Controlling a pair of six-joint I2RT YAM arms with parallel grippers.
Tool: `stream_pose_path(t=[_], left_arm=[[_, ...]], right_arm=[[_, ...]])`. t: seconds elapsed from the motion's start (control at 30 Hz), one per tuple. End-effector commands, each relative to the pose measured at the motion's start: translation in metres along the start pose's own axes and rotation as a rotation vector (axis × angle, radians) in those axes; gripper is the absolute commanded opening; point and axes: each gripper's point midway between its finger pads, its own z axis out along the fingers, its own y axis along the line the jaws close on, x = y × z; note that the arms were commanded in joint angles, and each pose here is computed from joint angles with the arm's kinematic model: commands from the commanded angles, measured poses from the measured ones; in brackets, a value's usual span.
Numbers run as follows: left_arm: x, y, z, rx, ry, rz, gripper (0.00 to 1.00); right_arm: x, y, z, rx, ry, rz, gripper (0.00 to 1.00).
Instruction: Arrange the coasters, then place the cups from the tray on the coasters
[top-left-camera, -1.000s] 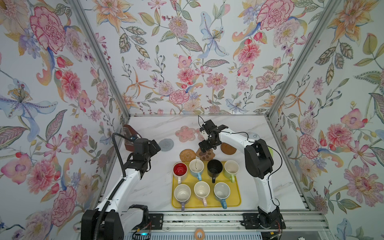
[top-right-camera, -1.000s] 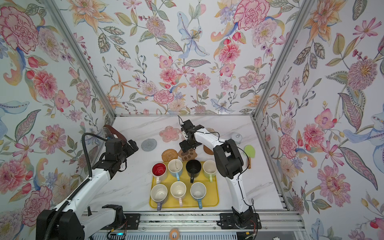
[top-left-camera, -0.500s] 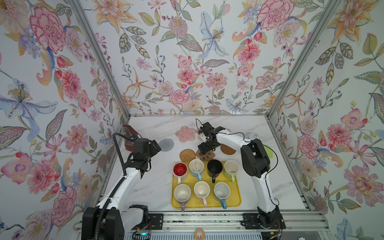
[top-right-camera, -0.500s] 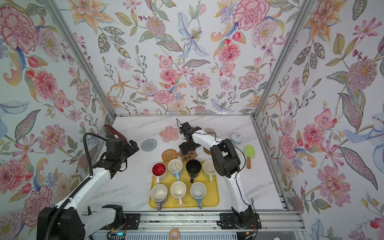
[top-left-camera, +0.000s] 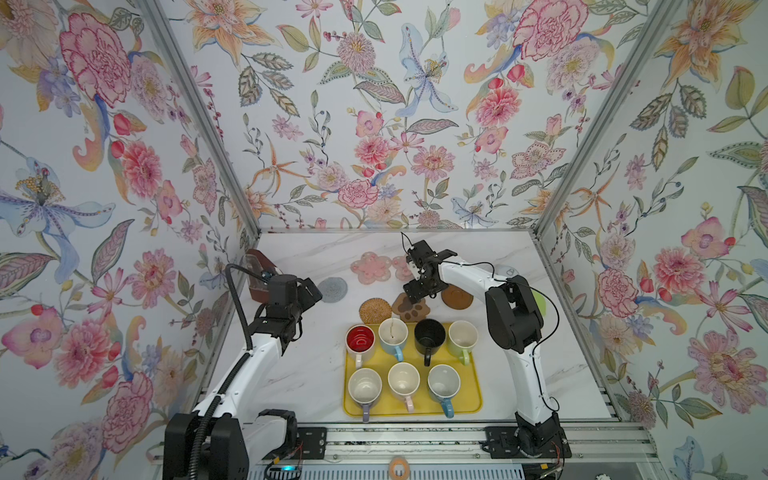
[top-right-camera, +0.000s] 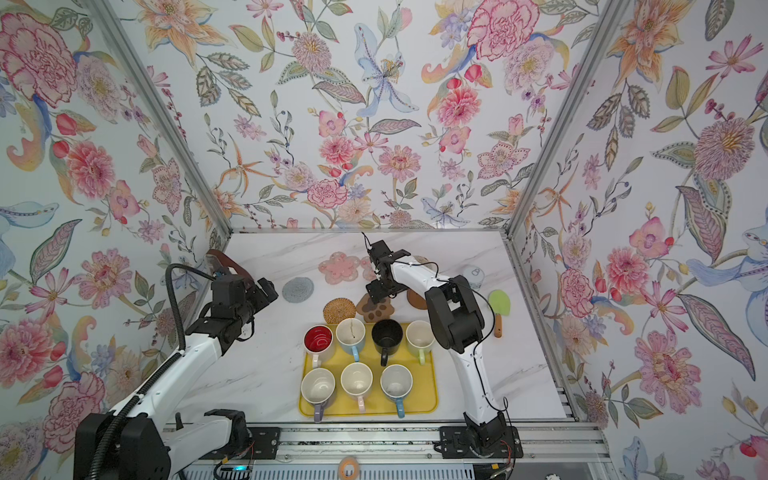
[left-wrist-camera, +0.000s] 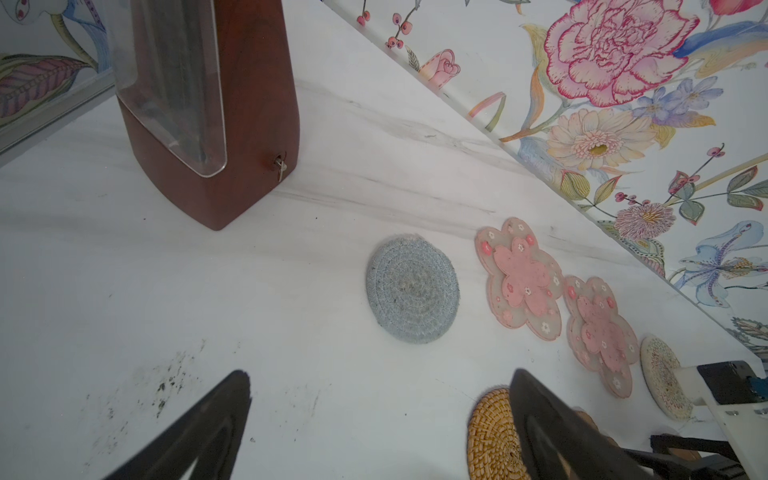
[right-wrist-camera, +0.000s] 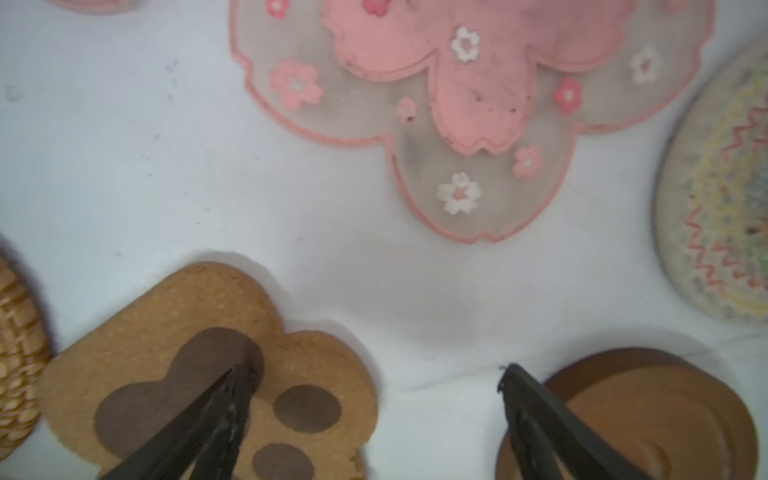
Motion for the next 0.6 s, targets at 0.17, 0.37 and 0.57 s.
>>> stream_pose_path(t=[0.17,0.37,0.57], left_arm=[[-0.008,-0.006,-0.001,0.016,0.002,-0.012,0.99],[-0.008,-0.006,0.0,0.015,0.004,-0.011,0.99],[-0.011,-0.007,-0.001,0.016,0.0,-0.008,0.99]], right_arm=[[0.003,-0.025,0.003,0.051,0.021,0.036,0.94],[-0.014,0.005,-0.021,-0.092,-0.062,-0.024,0.94],[-0.019,0.028,-0.021,-0.153,-0.072,-0.098,0.97]])
